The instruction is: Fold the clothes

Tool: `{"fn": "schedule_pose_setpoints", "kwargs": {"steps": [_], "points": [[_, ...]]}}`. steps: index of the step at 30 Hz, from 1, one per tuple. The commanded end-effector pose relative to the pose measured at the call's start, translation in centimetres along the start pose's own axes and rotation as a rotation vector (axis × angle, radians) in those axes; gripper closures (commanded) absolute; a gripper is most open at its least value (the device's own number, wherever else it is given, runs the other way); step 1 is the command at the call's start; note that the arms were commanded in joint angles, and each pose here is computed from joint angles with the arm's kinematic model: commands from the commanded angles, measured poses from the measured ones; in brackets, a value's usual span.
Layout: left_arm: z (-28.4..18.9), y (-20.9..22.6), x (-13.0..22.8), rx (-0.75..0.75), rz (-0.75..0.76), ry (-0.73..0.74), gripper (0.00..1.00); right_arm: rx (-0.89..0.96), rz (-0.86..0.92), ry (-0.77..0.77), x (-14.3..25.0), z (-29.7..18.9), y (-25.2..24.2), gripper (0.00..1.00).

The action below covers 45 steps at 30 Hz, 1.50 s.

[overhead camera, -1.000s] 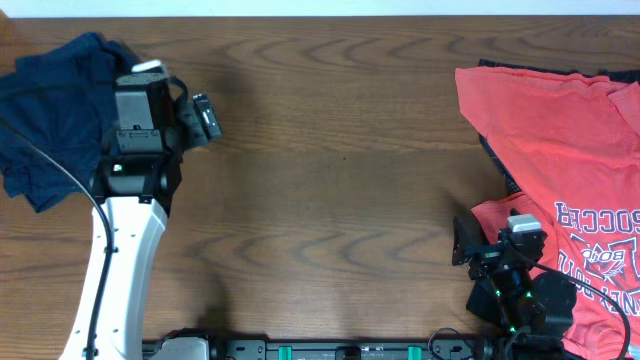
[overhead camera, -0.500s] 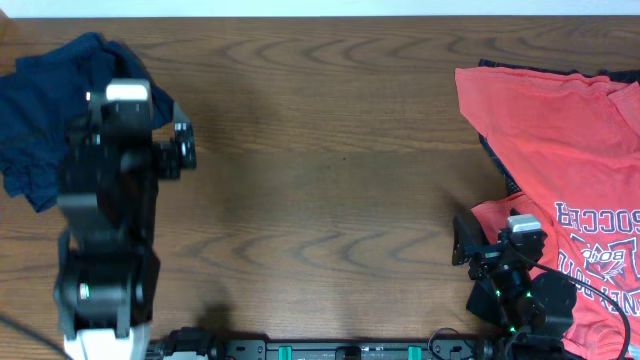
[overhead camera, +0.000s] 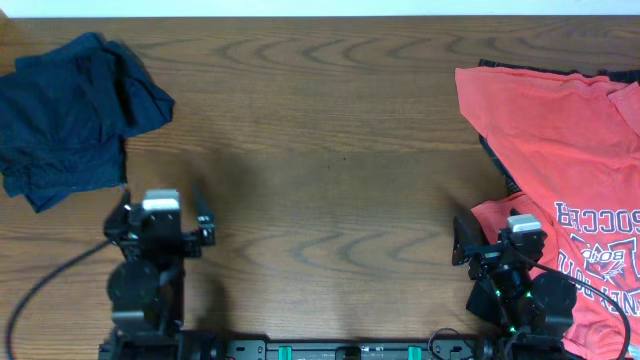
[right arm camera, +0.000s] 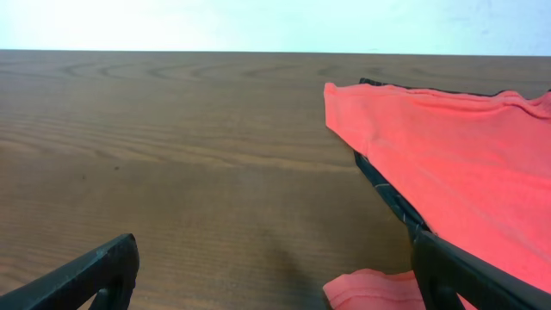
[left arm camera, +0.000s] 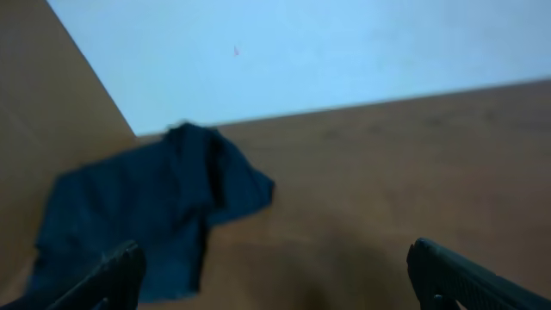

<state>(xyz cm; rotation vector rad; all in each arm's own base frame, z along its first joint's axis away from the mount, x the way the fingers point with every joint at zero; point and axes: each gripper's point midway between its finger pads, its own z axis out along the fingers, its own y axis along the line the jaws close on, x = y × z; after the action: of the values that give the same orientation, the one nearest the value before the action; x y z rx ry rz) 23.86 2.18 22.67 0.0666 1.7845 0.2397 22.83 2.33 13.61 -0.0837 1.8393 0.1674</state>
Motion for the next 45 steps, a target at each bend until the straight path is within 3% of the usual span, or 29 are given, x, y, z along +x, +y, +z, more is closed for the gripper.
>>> {"fn": "schedule_pose_setpoints", "kwargs": {"steps": [1, 9, 30, 45], "points": [[0.3, -1.4, 2.6, 0.052, 0.019, 0.014, 0.02, -0.015, -0.015, -0.004, 0.0, 0.0, 0.3, 0.01], [1.4, -3.0, 7.2, 0.099, 0.024, 0.063, 0.02, -0.015, -0.015, -0.004, 0.0, 0.0, 0.3, 0.01], [2.0, -3.5, 10.0, 0.092, 0.013, 0.057, 0.02, -0.015, -0.015, -0.004, 0.0, 0.0, 0.3, 0.01], [2.4, -3.6, 12.3, 0.072, -0.199, 0.173, 0.02, -0.015, -0.015, -0.004, 0.0, 0.0, 0.3, 0.01]]}}
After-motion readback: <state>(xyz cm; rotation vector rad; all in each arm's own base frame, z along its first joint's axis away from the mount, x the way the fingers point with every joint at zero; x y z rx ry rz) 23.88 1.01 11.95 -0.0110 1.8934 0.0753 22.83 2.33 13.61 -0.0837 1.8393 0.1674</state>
